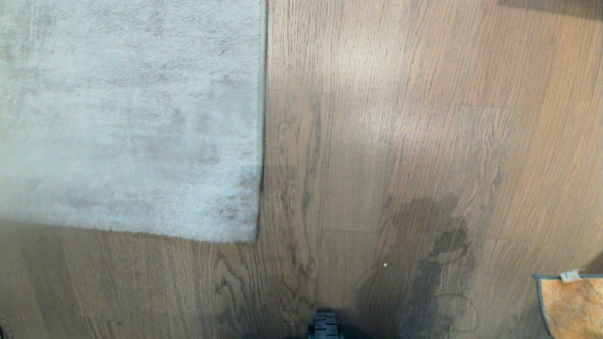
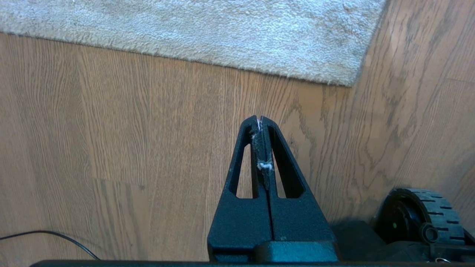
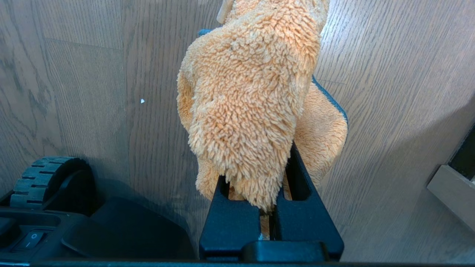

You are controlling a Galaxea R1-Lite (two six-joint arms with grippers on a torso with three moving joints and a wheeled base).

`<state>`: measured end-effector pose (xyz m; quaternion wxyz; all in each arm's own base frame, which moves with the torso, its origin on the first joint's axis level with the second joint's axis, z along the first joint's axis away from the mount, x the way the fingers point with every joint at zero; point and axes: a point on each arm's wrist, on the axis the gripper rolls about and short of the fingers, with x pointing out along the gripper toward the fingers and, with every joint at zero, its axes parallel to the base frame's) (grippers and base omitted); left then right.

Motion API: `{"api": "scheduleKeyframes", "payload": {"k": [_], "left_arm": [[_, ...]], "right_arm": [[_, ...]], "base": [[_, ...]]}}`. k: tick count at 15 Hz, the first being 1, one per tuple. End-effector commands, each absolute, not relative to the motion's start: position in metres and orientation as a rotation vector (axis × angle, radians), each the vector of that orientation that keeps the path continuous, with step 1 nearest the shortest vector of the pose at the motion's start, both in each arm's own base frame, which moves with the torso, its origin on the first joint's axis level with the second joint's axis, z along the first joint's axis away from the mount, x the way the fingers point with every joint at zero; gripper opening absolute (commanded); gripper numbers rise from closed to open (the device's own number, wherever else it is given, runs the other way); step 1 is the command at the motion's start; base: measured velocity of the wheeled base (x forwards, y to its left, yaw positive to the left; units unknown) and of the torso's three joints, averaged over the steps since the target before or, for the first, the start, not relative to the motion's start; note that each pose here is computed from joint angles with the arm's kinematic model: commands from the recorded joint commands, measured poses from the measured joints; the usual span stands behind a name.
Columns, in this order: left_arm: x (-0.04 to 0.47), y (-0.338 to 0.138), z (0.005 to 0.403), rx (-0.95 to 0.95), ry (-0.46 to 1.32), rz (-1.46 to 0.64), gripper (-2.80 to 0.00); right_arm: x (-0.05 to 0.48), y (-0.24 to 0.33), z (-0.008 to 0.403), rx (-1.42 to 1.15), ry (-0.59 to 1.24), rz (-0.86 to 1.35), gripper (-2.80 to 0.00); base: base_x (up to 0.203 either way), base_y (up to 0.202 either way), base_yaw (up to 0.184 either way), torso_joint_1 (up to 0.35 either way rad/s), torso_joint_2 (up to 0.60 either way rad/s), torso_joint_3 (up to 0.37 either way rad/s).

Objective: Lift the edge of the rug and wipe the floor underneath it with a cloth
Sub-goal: Lift up the carpet

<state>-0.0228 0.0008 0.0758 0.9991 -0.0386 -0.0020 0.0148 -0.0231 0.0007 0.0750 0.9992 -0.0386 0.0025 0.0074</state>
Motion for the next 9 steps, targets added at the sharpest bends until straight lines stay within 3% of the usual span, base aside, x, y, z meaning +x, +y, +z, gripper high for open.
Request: {"api": "scheduleKeyframes", "payload": {"k": [1,6,9], "left_arm": [[-0.0228,0.0009,0.0756,-0.075,-0.003,0.032,-2.8],[-0.0231,0.0007,0.0758,-0.081,0.003,0.025,-2.8],[-0.0205,0.0006,0.0764,-0.08,0.1,0.026,-2.8]], "right_arm": [[-0.0229,0.0008,0.075,-0.078,0.007,0.016,-2.8],[-0.0229,0.0007,0.075,-0.078,0.007,0.014,-2.8],[-0.0229,0.0008,0.075,-0.078,0.007,0.016,-2.8]], "base": [[0.0,0.0,0.0,0.0,0.0,0.0],[0.0,0.0,0.0,0.0,0.0,0.0],[0.0,0.0,0.0,0.0,0.0,0.0]]}}
